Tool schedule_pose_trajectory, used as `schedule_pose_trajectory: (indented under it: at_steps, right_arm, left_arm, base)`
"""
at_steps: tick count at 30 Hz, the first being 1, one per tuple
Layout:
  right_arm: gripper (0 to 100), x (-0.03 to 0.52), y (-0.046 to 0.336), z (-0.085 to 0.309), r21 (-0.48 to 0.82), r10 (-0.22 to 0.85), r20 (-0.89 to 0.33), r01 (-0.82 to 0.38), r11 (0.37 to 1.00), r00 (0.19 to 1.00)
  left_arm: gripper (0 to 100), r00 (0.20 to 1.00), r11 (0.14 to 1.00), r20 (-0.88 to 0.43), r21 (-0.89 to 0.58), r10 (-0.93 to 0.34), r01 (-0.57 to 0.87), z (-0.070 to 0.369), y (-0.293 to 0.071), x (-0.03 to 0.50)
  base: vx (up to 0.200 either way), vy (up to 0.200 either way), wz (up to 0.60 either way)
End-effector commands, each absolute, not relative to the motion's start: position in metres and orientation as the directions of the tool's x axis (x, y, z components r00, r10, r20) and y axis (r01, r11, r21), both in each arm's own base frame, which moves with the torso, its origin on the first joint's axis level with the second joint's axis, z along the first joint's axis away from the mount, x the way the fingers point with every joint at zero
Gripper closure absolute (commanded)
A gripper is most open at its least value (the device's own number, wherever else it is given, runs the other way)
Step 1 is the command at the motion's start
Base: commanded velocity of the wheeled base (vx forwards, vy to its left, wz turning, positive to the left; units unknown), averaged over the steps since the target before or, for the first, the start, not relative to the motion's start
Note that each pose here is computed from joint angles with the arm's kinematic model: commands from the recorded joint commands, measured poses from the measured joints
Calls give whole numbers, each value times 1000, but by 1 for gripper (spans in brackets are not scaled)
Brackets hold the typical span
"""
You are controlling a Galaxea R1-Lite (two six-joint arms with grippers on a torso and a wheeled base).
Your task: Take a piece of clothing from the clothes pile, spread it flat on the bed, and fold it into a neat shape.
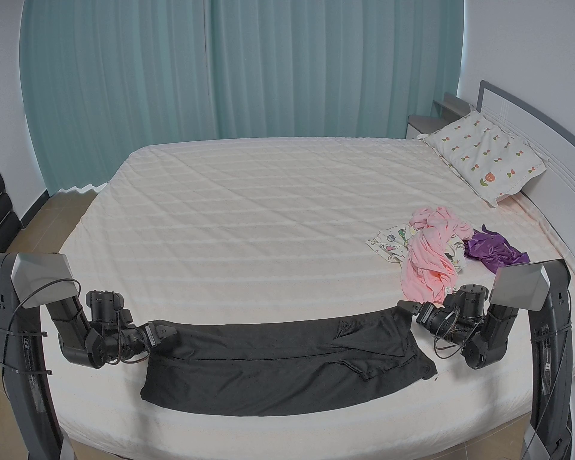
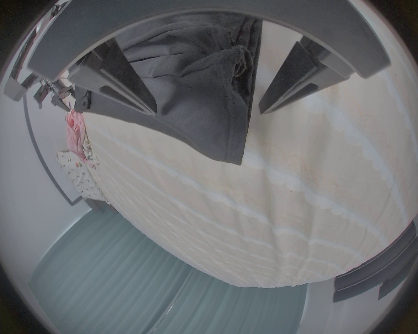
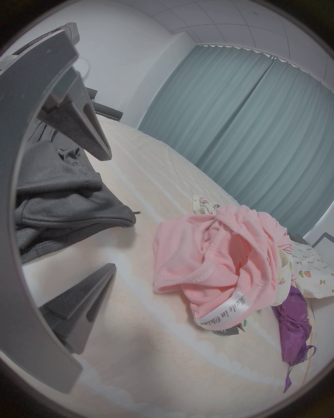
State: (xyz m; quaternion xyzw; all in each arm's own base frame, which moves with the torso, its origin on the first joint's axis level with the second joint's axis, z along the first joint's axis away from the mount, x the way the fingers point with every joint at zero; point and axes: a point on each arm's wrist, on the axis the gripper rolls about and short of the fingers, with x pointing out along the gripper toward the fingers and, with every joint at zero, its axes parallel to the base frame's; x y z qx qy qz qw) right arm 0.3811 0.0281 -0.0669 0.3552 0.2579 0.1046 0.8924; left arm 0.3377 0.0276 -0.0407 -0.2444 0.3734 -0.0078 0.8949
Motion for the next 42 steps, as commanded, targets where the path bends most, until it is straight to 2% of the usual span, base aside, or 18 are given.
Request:
schedule_pose_trajectory:
  at_steps: [1, 16, 42]
  right_arm:
    - [0, 381, 29, -67, 688, 372, -386, -5, 726, 844]
    - [0, 381, 29, -67, 688, 372, -387, -4, 726, 843]
    - [0, 381, 28, -67, 690, 373, -384, -5, 724, 845]
  left_arm:
    - [0, 698, 900, -695, -400, -174, -174, -51, 27, 333]
    - [0, 725, 910, -662, -397, -190, -124, -51, 15, 323]
    - [0, 706, 911, -671, -402, -224, -92, -50, 2, 317]
  base:
    - [0, 0, 0]
    - [0, 0, 0]
    - [0, 0, 0]
